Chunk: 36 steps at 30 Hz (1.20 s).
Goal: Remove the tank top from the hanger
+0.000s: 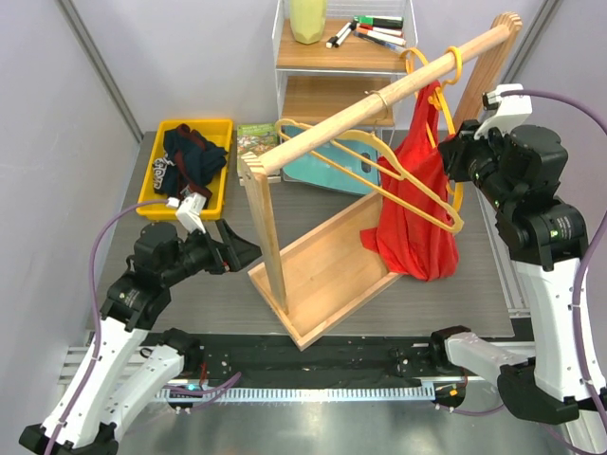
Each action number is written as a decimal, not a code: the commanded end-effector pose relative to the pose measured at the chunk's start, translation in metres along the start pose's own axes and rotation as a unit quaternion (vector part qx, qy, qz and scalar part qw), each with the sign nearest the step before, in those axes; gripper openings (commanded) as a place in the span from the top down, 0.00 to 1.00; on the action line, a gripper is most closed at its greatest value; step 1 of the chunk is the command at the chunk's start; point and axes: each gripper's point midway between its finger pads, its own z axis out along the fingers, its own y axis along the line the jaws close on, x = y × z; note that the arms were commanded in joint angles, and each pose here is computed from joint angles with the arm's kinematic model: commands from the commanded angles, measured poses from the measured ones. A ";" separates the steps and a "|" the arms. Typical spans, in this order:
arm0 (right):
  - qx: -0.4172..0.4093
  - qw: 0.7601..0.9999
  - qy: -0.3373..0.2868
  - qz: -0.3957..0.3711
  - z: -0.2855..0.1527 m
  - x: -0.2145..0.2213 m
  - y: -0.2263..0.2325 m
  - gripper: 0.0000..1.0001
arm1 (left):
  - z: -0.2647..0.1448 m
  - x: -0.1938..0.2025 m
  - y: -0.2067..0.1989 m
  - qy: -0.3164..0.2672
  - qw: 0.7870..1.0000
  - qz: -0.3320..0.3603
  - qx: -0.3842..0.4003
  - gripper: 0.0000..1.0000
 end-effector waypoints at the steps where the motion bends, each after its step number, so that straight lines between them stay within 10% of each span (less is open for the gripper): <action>1: -0.010 0.996 -0.078 0.033 -0.010 -0.031 0.004 0.80 | -0.020 -0.008 -0.042 -0.002 0.997 0.019 0.078 0.13; 20: -0.114 0.966 -0.223 0.066 -0.079 -0.098 0.037 0.99 | -0.037 -0.016 -0.033 -0.041 0.998 0.029 0.037 0.12; 36: -0.087 0.979 -0.144 0.115 -0.127 -0.032 0.025 0.99 | -0.032 -0.015 -0.027 -0.033 0.998 0.038 0.026 0.11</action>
